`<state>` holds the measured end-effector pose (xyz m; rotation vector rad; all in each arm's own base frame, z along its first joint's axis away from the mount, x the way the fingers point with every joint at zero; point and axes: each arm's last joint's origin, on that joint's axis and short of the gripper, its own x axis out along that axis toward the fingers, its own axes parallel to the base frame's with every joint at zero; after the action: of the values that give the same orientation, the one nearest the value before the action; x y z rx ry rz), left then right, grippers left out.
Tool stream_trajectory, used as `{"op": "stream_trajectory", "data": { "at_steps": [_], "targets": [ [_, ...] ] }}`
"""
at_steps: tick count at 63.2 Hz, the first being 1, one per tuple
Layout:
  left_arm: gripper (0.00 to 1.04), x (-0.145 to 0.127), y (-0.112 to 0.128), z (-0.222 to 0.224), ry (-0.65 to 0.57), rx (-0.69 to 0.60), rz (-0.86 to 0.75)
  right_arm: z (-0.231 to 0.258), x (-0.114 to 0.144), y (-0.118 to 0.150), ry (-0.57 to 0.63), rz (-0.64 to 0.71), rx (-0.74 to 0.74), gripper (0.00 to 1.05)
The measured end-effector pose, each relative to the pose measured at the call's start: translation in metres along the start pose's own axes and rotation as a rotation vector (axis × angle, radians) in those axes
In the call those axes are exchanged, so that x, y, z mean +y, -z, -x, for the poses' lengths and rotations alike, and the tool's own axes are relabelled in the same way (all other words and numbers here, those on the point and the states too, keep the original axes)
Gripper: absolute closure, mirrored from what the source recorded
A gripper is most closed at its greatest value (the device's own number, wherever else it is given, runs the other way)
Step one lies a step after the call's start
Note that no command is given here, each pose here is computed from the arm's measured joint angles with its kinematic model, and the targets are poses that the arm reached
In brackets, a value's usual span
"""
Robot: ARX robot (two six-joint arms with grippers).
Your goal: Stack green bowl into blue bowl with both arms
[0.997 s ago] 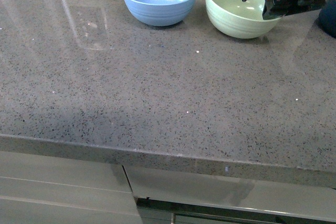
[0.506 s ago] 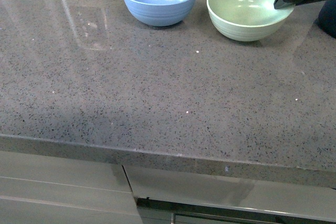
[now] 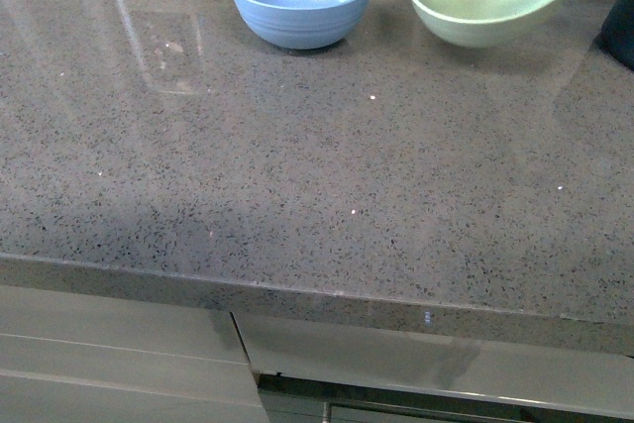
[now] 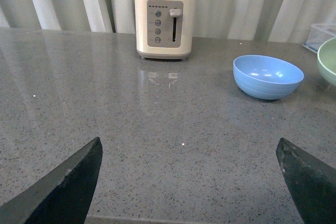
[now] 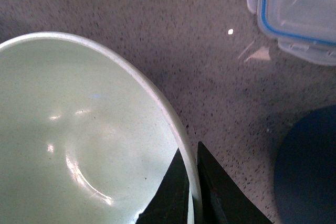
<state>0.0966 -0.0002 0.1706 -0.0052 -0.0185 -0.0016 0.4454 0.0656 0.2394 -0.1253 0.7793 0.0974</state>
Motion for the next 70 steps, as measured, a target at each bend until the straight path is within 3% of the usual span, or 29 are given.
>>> {"op": "stream_trajectory", "data": {
  "at_steps": [15, 34, 70],
  "targets": [
    [0.07, 0.000, 0.000, 0.000, 0.000, 0.000, 0.000, 0.015, 0.010, -0.023, -0.027, 0.024, -0.052, 1.03],
    [0.07, 0.000, 0.000, 0.000, 0.000, 0.000, 0.000, 0.026, 0.047, -0.029, -0.117, 0.086, -0.053, 1.03],
    [0.07, 0.000, 0.000, 0.000, 0.000, 0.000, 0.000, 0.014, 0.085, -0.044, -0.190, 0.158, -0.062, 1.03]
  ]
}}
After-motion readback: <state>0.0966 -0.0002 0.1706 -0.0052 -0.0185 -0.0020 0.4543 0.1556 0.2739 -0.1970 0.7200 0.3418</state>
